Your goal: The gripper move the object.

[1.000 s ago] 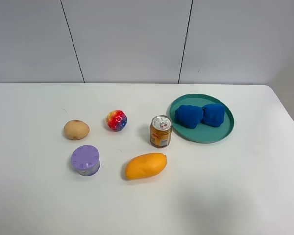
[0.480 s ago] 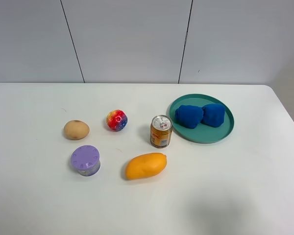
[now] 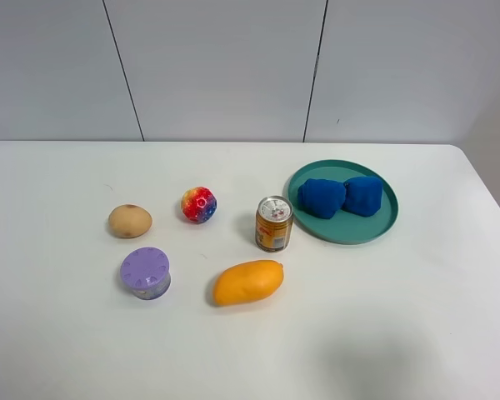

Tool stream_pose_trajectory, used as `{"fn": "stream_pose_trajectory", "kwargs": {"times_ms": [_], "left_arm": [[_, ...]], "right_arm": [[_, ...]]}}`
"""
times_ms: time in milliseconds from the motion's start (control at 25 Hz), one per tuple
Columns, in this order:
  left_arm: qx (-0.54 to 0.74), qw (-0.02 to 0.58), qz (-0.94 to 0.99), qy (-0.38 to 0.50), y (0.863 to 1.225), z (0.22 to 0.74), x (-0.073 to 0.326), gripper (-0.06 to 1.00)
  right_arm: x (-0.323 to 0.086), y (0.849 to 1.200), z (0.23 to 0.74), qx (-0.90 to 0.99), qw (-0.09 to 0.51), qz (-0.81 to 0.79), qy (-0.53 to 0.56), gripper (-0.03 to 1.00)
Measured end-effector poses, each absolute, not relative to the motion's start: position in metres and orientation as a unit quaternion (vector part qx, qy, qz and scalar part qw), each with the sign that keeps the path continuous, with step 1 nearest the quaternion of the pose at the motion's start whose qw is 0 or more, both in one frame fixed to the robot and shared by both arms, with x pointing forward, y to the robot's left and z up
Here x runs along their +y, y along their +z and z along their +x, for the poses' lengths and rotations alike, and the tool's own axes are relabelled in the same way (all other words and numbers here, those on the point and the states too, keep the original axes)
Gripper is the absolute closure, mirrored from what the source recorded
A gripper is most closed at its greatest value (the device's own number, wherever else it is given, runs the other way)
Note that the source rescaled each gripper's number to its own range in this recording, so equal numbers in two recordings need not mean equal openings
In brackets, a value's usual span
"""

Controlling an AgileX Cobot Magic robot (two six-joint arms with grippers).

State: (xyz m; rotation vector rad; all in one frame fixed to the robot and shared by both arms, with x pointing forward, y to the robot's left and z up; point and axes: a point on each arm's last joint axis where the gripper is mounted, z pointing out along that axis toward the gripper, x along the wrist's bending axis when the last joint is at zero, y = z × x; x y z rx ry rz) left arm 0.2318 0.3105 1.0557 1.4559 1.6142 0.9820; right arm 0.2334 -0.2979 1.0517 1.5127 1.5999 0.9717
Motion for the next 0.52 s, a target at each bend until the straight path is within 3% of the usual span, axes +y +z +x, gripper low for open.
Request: {"fn": "stream_pose_trajectory", "kwargs": {"times_ms": [520], "left_arm": [[0.629, 0.369, 0.567, 0.383, 1.0557, 0.2318, 0.3105, -0.06]], "right_arm": [[-0.2981, 1.0517, 0.2333, 0.632, 0.352, 0.574, 0.384, -0.03]]}}
